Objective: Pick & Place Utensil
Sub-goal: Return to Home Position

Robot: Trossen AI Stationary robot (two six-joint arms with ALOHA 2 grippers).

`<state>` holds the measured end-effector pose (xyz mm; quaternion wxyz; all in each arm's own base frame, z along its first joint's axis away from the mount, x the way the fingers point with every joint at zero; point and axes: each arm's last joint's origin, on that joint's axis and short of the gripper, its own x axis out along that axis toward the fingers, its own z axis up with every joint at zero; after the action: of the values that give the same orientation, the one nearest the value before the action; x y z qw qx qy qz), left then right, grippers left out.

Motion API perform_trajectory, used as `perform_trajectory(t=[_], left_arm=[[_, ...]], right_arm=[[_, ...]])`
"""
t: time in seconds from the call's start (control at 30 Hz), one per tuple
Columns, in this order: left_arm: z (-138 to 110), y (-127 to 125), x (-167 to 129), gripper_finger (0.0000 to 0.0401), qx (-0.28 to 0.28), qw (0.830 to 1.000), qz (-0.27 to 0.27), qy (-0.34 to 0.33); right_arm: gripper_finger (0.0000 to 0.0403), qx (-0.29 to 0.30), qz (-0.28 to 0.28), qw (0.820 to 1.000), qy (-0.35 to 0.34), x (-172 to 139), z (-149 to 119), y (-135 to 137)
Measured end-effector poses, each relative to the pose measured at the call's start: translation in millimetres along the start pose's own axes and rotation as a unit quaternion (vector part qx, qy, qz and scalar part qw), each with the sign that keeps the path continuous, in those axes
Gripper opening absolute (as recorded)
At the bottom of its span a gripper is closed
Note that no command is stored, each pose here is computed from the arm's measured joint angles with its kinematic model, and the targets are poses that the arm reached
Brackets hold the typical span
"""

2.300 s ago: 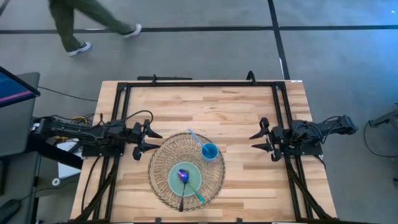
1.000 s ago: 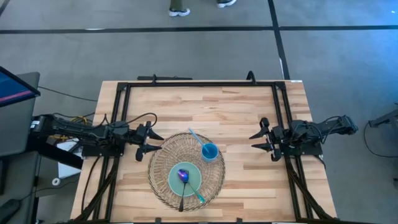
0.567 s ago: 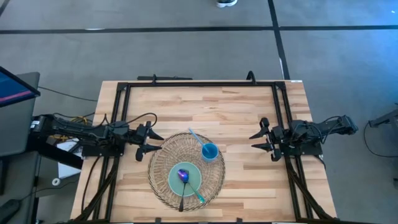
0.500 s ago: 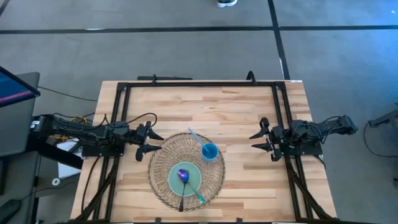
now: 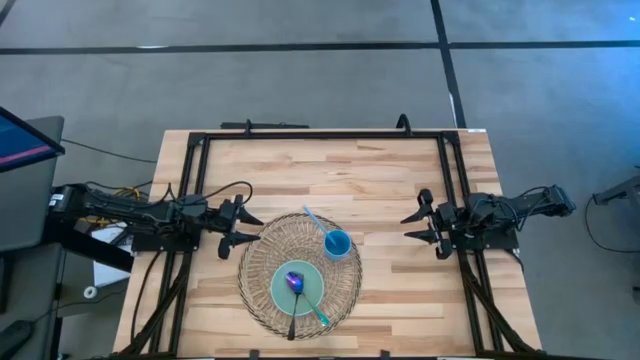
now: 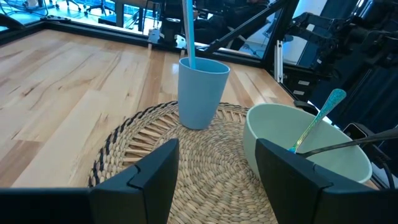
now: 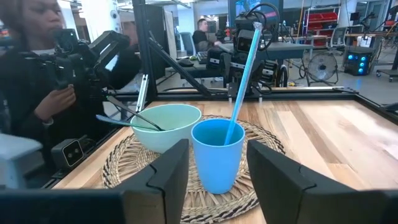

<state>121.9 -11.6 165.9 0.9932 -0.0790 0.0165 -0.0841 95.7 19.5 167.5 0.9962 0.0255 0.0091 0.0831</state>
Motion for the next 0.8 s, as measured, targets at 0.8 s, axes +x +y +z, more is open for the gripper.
perform_trajectory(t=[0.8], left_arm=[[-1.2,-2.5,-13.9,0.0214,0.04,0.999,-0.019,0.003]], right_arm=[[0.0157,0.0,0.0,1.0,0.0,0.0,0.0,0.0]])
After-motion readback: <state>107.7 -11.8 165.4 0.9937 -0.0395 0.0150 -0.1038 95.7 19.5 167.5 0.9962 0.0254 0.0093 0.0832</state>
